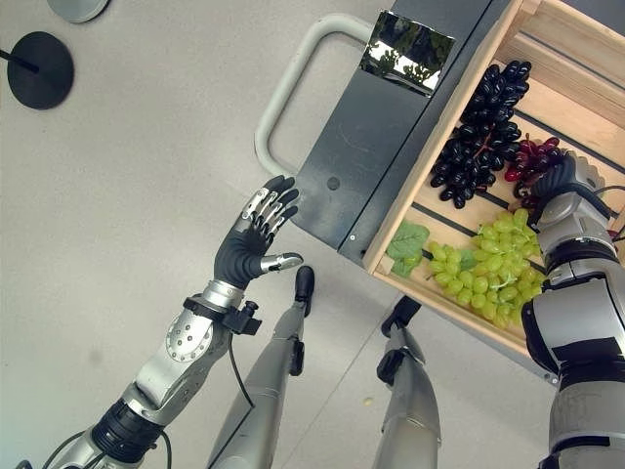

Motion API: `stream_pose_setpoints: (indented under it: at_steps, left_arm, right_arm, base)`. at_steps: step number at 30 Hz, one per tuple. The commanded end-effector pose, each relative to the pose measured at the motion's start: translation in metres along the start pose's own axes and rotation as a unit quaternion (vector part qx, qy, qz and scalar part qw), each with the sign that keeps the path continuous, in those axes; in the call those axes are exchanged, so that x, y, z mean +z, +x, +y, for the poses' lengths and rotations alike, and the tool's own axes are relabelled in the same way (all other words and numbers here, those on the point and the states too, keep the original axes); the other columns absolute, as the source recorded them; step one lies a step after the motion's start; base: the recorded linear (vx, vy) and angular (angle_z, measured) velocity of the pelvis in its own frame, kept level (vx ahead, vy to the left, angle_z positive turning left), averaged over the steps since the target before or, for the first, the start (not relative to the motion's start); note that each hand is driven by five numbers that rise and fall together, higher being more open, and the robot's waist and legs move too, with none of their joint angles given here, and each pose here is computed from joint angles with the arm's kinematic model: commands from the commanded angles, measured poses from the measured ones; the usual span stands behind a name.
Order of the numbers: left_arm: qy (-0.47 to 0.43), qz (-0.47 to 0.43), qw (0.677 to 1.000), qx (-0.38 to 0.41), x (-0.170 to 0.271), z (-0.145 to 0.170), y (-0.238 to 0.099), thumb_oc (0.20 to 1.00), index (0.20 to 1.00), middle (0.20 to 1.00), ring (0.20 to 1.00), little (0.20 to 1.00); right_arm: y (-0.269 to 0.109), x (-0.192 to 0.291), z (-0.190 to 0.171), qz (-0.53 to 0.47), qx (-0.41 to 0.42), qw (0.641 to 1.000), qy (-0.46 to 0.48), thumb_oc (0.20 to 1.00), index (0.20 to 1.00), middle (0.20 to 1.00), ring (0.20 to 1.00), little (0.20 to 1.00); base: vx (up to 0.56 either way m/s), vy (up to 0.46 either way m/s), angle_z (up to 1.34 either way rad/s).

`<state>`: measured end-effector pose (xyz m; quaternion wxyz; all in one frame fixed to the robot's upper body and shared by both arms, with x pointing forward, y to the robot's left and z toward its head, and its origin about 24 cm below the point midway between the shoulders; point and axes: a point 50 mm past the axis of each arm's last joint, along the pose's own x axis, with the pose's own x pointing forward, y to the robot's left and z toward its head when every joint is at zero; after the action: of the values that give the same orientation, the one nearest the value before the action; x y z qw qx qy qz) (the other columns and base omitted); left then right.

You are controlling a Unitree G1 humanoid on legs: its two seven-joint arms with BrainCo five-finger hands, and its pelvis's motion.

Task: Pick up the fruits from the basket on one side to the basket on the other side

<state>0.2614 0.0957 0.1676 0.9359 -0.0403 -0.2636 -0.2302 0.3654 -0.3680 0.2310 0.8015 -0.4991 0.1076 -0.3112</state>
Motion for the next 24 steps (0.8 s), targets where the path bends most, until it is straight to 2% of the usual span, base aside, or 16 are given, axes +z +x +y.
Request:
stream_pose_setpoints:
  at_steps: [1,7,16,24]
  left_arm:
    - [-0.027,-0.100,0.994,-0.029,0.034,-0.019,0.000,1.000,1.000,1.000,1.000,1.000]
    - [-0.014,-0.105,0.994,-0.033,0.035,-0.014,0.003,1.000,1.000,1.000,1.000,1.000]
    - [0.033,-0.079,0.996,-0.015,0.031,0.004,-0.007,1.000,1.000,1.000,1.000,1.000]
    - [0.040,-0.066,0.997,-0.008,0.033,0.016,-0.015,1.000,1.000,1.000,1.000,1.000]
  right_arm:
    - [-0.006,-0.031,0.020,0.040,0.027,0.998,-0.039,0.200,0.200,0.200,0.200,0.200]
    - [-0.012,-0.029,0.040,0.035,0.030,0.998,0.039,0.200,0.200,0.200,0.200,0.200]
    - [-0.019,0.032,0.039,-0.094,-0.004,0.978,0.188,0.200,0.200,0.200,0.200,0.200]
    - [-0.033,0.042,0.053,-0.140,0.007,0.965,0.220,0.200,0.200,0.200,0.200,0.200]
  base:
    - [-0.01,-0.053,0.00]
    - [-0.02,-0.082,0.01]
    - [-0.01,-0.023,-0.03]
    - [0.01,-0.023,-0.14]
